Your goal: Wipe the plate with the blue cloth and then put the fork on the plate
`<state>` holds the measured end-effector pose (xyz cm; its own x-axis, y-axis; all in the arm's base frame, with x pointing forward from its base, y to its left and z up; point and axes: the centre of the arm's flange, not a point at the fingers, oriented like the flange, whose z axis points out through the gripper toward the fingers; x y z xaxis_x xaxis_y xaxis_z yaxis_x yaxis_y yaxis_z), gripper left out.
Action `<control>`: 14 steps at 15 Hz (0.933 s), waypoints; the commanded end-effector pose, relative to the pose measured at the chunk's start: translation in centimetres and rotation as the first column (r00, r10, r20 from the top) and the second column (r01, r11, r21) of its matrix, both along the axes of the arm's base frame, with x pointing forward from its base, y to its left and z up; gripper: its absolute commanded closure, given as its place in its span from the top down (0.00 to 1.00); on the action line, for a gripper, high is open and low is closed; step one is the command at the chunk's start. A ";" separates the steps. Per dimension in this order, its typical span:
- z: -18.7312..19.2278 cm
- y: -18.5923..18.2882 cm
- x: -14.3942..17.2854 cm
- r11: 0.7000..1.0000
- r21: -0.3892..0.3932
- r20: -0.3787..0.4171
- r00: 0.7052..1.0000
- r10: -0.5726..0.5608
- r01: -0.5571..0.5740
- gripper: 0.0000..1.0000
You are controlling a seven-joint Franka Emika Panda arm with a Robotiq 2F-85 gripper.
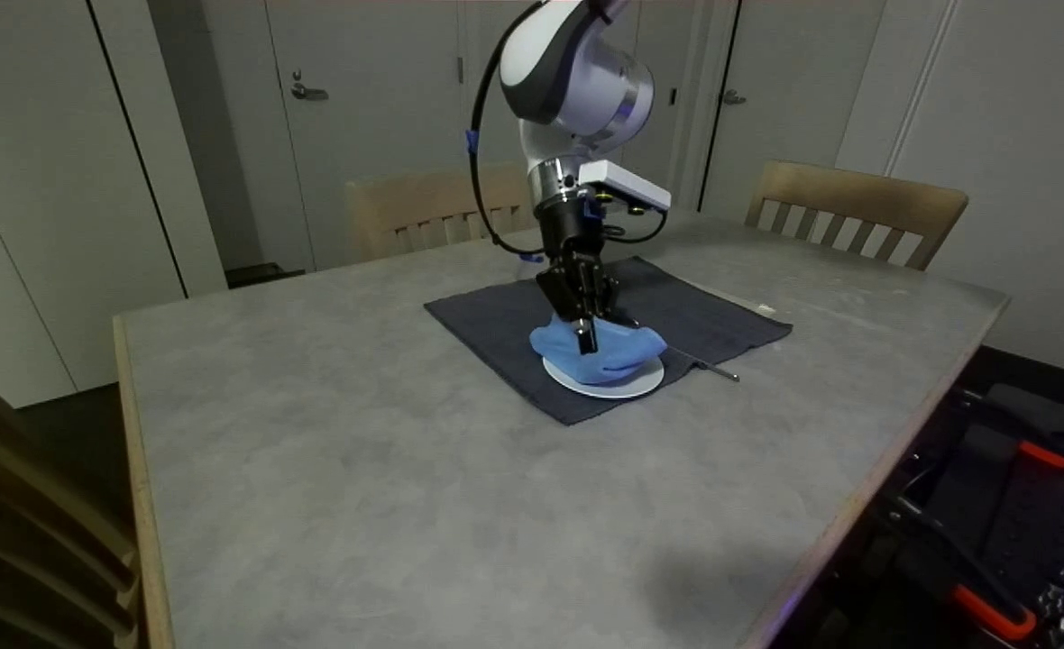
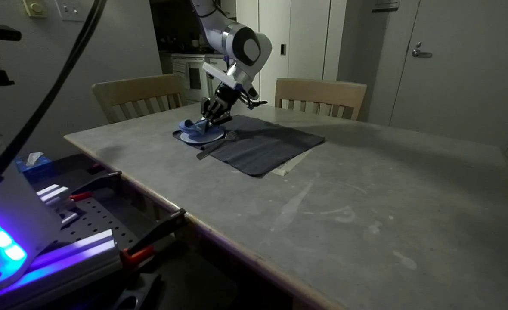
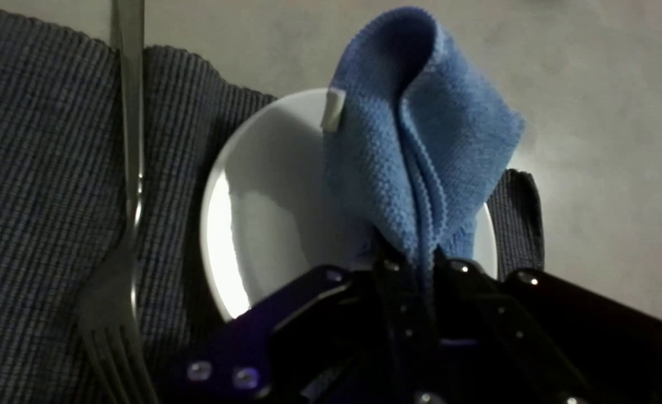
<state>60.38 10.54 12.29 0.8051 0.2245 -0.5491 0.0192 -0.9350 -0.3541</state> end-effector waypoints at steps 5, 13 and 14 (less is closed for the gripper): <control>-1.2 -2.1 -3.5 0.994 0.070 -0.019 0.996 -0.084 0.085 0.02; 0.1 -2.3 -6.2 0.993 -0.039 0.008 0.994 -0.112 0.113 0.02; 0.4 -2.4 -6.2 0.992 -0.049 0.022 0.993 -0.117 0.117 0.02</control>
<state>56.16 8.61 11.91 0.8131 0.1414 -0.5647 -0.0865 -0.9300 -0.3573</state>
